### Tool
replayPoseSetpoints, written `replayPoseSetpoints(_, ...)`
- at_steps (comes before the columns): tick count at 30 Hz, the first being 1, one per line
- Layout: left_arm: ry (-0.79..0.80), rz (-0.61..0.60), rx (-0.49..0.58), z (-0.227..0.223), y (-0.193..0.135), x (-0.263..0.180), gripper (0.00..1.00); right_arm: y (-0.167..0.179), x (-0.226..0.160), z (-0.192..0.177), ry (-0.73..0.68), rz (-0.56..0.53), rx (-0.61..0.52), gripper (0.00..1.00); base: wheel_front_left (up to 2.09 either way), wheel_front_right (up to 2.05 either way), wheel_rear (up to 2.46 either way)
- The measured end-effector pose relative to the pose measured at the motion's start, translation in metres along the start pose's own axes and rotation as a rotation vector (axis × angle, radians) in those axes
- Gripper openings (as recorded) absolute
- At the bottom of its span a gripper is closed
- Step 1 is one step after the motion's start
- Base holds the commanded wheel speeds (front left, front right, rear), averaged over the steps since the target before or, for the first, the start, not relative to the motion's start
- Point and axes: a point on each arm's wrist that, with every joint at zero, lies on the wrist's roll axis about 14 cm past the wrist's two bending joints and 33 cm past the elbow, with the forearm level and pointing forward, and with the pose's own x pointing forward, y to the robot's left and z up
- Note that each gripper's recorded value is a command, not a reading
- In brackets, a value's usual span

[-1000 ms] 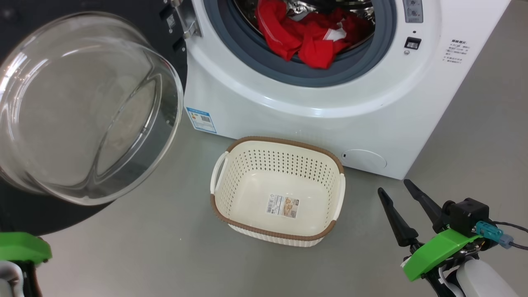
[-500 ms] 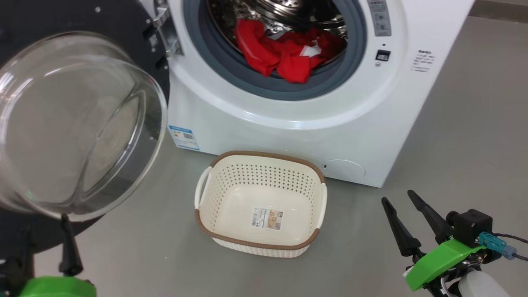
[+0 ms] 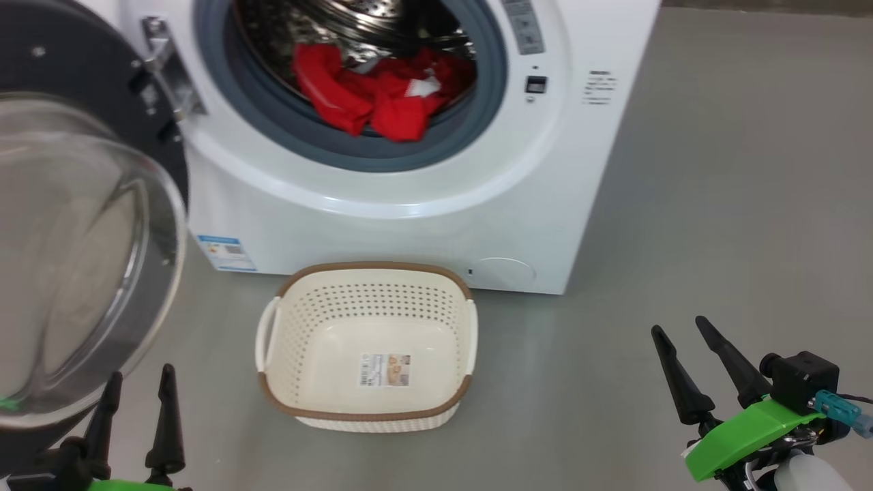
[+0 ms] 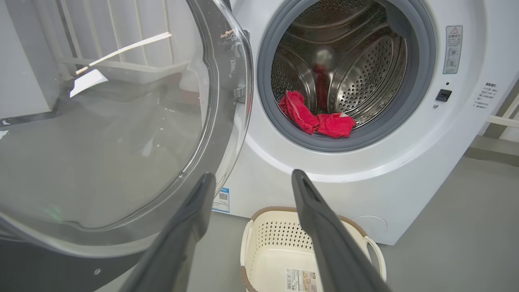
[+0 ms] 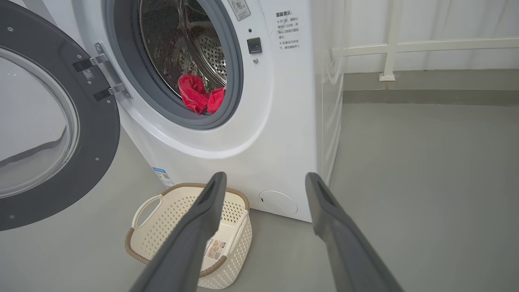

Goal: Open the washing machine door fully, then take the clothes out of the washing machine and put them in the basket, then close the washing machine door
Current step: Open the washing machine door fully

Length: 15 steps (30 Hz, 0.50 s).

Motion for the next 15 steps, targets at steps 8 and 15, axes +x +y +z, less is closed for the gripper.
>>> replayPoseSetpoints(8,0.012,-0.109,-0.002,-0.005,-0.034,0.021,1.0,-0.031,-0.022,0.007,-0.024,-0.103,0.002,1.0,0.0,0.0,0.0)
replayPoseSetpoints(15,0.04,-0.205,-0.009,-0.017,-0.068,0.031,1.0,-0.055,-0.041,0.011,-0.038,-0.188,0.004,1.0,0.0,0.0,0.0)
